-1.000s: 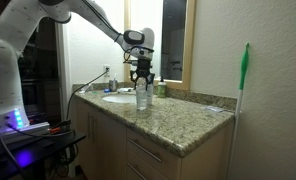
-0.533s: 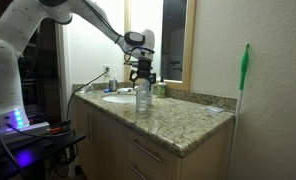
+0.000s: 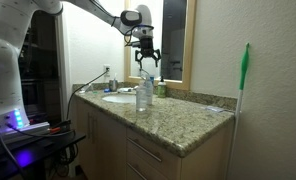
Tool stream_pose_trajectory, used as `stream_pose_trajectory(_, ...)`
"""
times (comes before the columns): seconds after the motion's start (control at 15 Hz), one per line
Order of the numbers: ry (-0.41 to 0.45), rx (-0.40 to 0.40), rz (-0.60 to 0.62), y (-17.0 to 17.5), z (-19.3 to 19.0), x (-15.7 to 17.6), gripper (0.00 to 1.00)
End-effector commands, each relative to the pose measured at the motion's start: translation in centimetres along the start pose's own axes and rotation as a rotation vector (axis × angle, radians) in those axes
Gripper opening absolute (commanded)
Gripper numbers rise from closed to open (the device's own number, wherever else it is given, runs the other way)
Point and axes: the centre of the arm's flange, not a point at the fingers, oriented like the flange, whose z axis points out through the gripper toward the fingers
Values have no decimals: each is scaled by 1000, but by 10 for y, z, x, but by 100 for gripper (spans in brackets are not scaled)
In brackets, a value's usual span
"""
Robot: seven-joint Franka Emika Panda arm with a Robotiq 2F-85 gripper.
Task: Move the clear bottle to the right of the sink
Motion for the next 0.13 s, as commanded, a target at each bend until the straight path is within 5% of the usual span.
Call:
stream_pose_trajectory(0.0,-76,89,-164,-10,-18,11,100)
stream_pose_trajectory(0.07,-33,56,-87,-4,-17,4,100)
